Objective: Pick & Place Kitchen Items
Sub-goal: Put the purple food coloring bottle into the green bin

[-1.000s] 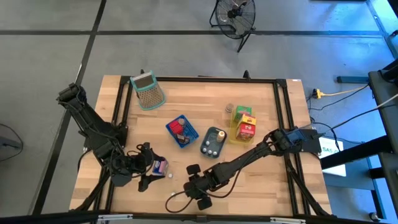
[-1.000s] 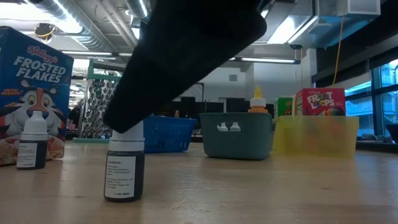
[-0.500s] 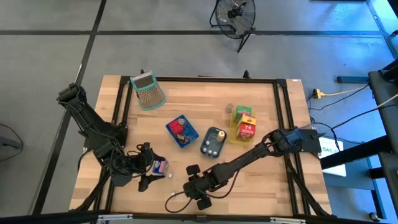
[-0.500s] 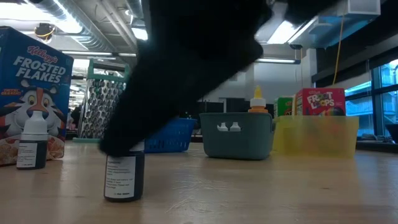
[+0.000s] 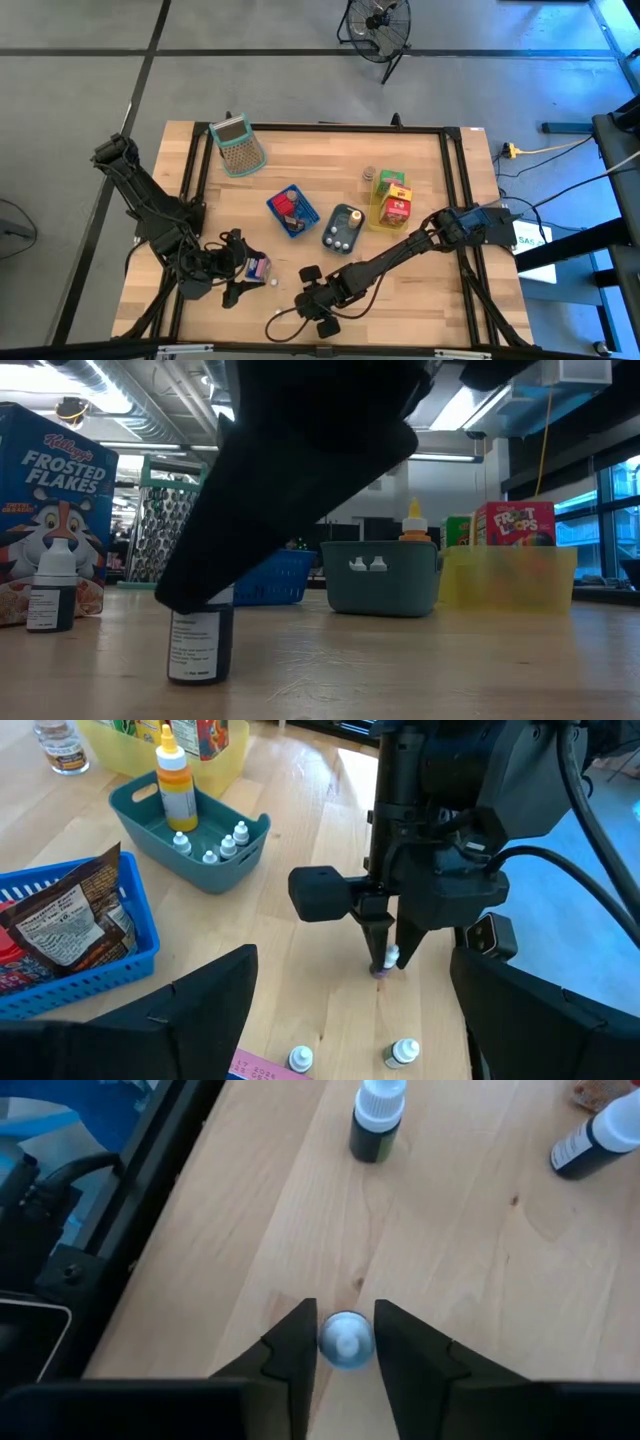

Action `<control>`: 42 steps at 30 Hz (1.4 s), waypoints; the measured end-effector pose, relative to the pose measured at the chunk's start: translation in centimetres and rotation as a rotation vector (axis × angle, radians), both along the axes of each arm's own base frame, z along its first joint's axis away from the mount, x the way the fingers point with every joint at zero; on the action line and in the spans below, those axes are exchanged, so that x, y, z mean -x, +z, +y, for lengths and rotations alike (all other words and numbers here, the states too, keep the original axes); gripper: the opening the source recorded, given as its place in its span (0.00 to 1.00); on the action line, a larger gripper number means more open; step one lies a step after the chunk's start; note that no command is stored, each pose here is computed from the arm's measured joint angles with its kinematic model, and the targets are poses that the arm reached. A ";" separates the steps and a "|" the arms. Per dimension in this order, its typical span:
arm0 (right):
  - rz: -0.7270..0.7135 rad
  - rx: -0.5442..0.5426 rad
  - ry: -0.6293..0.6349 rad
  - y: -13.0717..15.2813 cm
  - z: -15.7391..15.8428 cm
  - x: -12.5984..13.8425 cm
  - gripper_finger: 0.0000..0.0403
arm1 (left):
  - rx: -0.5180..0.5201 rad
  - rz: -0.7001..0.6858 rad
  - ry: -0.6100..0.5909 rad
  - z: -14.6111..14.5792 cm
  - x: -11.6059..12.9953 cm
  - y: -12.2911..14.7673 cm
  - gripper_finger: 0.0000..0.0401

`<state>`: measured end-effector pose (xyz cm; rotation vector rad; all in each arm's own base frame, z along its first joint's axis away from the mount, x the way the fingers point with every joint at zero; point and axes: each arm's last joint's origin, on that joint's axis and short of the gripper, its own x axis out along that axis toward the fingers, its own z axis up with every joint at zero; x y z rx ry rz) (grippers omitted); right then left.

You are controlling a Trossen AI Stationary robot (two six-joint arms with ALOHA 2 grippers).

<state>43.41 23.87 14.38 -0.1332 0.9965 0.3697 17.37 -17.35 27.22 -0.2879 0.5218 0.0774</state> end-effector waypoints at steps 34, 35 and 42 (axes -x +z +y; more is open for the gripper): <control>0.245 0.064 -0.256 8.5 -1.0 1.1 0.18 | -0.064 0.002 -0.036 0.0 0.0 0.0 0.82; 0.259 0.074 -0.260 9.0 -1.2 1.2 0.18 | -0.067 0.001 -0.032 0.0 0.0 0.0 0.82; 0.360 0.149 -0.309 12.3 -3.9 2.0 0.18 | -0.167 -0.004 -0.070 0.1 0.0 0.0 0.82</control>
